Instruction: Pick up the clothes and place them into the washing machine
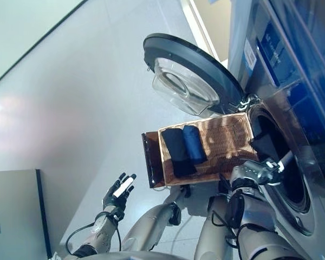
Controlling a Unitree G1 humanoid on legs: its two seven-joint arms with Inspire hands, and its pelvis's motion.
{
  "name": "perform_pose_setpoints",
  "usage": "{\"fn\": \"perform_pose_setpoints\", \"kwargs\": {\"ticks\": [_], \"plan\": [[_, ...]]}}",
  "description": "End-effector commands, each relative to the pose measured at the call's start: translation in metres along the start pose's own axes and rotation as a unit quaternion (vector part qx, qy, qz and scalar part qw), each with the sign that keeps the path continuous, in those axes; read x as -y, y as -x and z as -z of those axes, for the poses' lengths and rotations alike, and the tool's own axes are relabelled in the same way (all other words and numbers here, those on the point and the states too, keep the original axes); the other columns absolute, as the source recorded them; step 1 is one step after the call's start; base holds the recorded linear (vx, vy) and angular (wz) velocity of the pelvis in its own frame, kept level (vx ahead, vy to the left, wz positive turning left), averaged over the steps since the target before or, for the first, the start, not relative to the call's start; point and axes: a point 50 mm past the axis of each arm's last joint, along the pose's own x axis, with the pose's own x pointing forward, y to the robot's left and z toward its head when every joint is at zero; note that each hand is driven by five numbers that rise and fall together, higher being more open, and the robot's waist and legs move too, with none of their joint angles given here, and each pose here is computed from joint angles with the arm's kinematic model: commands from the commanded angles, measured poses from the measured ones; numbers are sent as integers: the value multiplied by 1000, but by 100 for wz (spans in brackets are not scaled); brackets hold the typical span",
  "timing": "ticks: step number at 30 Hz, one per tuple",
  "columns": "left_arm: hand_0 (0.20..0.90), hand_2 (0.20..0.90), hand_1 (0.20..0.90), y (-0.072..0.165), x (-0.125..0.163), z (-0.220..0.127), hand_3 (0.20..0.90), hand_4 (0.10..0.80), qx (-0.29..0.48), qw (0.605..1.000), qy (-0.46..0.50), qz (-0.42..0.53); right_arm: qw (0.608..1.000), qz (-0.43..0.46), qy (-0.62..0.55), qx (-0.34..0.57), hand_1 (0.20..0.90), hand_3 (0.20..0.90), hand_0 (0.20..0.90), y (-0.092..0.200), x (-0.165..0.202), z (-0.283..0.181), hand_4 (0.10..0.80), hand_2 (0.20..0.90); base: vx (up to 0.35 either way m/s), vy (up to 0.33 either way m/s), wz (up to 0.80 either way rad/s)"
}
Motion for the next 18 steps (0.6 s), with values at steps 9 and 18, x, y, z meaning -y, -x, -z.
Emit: {"fn": "perform_pose_setpoints", "kwargs": {"ticks": [9,18], "plan": [[900,900,900,1,-31,-27,900,800,55,997,-55,-26,893,-360,-5,272,900,900,900,101,-254,-169,800,900,-26,8,-8],[900,900,900,1,-26,-17,900,800,38,999,-28,-26,908,-362,54,206,900,900,900,91,-246,-122,800,900,12,1,-16]]}}
